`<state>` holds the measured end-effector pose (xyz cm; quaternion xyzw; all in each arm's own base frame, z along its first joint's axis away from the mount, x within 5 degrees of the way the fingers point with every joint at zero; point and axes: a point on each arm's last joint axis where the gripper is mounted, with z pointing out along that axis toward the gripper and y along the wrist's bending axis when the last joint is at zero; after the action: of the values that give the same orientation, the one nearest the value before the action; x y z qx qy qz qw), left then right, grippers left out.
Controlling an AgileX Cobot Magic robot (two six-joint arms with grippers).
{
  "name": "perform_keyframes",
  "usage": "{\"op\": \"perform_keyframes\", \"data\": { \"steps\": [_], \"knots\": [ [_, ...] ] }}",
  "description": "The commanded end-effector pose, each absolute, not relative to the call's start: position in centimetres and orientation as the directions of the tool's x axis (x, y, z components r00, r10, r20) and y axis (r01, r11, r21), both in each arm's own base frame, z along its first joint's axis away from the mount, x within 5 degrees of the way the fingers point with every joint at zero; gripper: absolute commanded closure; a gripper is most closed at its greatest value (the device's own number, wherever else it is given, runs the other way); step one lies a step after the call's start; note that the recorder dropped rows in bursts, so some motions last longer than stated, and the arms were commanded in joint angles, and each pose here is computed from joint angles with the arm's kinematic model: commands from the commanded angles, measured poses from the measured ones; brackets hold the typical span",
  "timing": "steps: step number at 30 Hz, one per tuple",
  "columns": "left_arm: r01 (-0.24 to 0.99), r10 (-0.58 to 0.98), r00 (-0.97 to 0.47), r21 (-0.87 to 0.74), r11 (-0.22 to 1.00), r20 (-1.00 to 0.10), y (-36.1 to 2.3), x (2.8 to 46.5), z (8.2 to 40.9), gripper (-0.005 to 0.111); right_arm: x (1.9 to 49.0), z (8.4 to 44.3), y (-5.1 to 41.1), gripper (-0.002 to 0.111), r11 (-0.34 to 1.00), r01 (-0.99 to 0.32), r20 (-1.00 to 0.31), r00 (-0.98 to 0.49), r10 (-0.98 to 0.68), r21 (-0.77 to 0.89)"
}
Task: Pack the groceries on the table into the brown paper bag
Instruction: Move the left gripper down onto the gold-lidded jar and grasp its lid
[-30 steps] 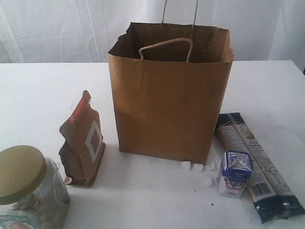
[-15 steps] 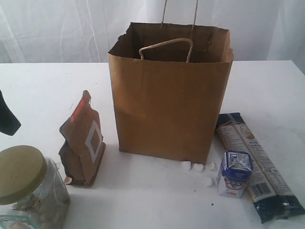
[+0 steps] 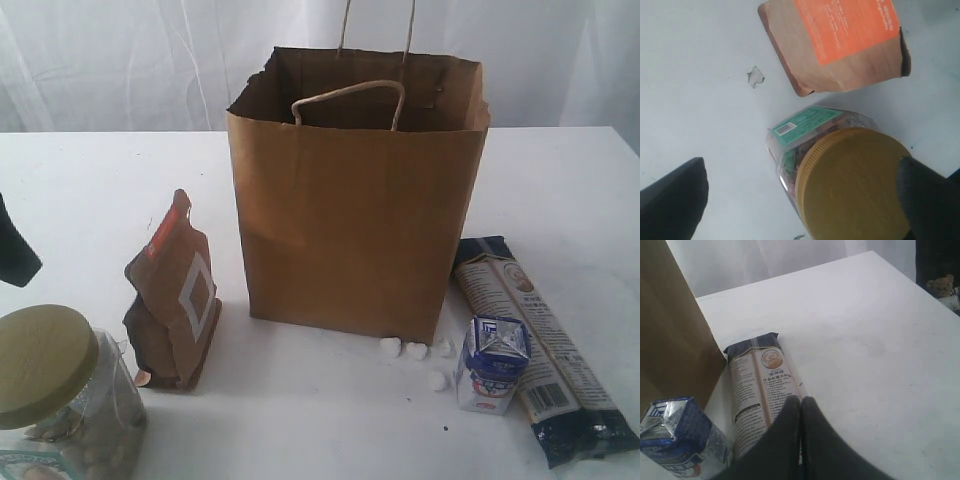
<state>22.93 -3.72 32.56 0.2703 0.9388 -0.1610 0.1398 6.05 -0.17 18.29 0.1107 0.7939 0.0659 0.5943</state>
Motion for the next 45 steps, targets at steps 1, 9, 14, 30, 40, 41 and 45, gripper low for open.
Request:
{"op": "perform_keyframes", "data": {
  "steps": [1,9,14,30,40,41,45],
  "knots": [
    [0.562,0.506,-0.823,-0.240,0.792,-0.257,-3.4,22.0,32.3,0.002,6.0,18.3,-0.2,0.108,0.967,0.097,-0.932,-0.257,0.254,0.237],
    [0.561,0.471,-0.824,-0.339,0.755,-0.315,-4.4,22.1,32.5,0.002,6.0,18.3,-0.2,0.108,0.967,0.097,-0.932,-0.257,0.254,0.237],
    [0.633,0.552,-0.773,-0.326,0.702,-0.313,-6.0,21.7,32.4,0.002,6.0,18.3,-0.2,0.108,0.967,0.097,-0.932,-0.257,0.254,0.237],
    [0.916,0.916,-0.400,0.025,0.401,-0.017,-10.1,19.2,30.4,0.002,6.0,18.3,-0.2,0.108,0.967,0.097,-0.932,-0.257,0.254,0.237],
    [0.914,0.909,-0.405,-0.076,0.399,-0.097,-11.2,18.6,30.4,0.002,6.0,18.3,-0.2,0.108,0.967,0.097,-0.932,-0.257,0.254,0.237],
    [0.918,0.914,-0.395,-0.078,0.389,-0.095,-11.2,18.6,30.3,0.002,6.0,18.3,-0.2,0.108,0.967,0.097,-0.932,-0.257,0.254,0.237],
    [0.929,0.931,-0.360,-0.108,0.353,-0.055,-10.9,18.1,29.0,0.002,6.0,18.3,-0.2,0.108,0.967,0.097,-0.932,-0.257,0.254,0.237]
  ]
}}
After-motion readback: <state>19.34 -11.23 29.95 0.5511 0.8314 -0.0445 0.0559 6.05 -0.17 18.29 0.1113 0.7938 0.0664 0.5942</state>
